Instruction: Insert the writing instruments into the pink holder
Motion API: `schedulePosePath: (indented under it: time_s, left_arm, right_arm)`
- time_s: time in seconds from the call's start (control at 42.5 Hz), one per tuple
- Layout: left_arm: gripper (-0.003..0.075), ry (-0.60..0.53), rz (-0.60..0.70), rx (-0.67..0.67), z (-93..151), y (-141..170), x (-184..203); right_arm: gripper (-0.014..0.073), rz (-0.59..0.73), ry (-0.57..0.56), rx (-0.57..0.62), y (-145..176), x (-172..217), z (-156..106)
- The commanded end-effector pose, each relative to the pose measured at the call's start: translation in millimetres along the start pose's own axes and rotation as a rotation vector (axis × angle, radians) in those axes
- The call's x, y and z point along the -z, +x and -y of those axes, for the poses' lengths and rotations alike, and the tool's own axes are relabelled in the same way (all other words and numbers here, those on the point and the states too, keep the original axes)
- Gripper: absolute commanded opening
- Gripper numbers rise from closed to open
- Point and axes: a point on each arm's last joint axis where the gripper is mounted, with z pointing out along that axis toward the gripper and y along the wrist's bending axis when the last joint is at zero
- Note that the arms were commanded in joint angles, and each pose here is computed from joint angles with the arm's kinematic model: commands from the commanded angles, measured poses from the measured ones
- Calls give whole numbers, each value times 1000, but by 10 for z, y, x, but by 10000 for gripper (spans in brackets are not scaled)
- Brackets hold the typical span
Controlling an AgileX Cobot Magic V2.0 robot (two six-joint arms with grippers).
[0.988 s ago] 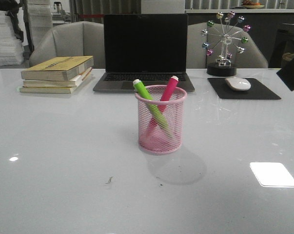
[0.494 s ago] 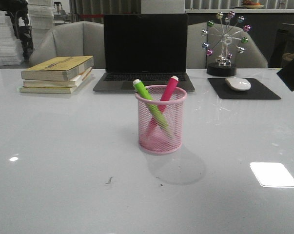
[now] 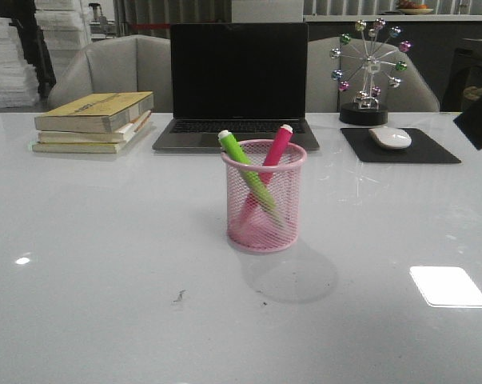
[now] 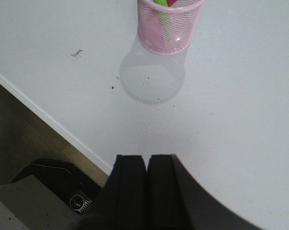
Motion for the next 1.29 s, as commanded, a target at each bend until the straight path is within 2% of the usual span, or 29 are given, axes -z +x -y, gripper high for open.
schedulePosePath:
  time_s: [0.0, 0.212, 0.447, 1.271]
  left_arm:
    - [92, -80, 141, 51, -48, 4, 60]
    - [92, -162, 205, 65, -78, 268, 109]
    - [92, -167, 280, 57, -83, 207, 122]
    - [91, -166, 272, 57, -83, 213, 119]
  right_arm:
    - [56, 89, 9, 4, -115, 84, 9]
    - [56, 89, 9, 4, -115, 84, 9]
    - [56, 86, 9, 4, -112, 83, 9]
    - [56, 86, 9, 4, -112, 83, 9]
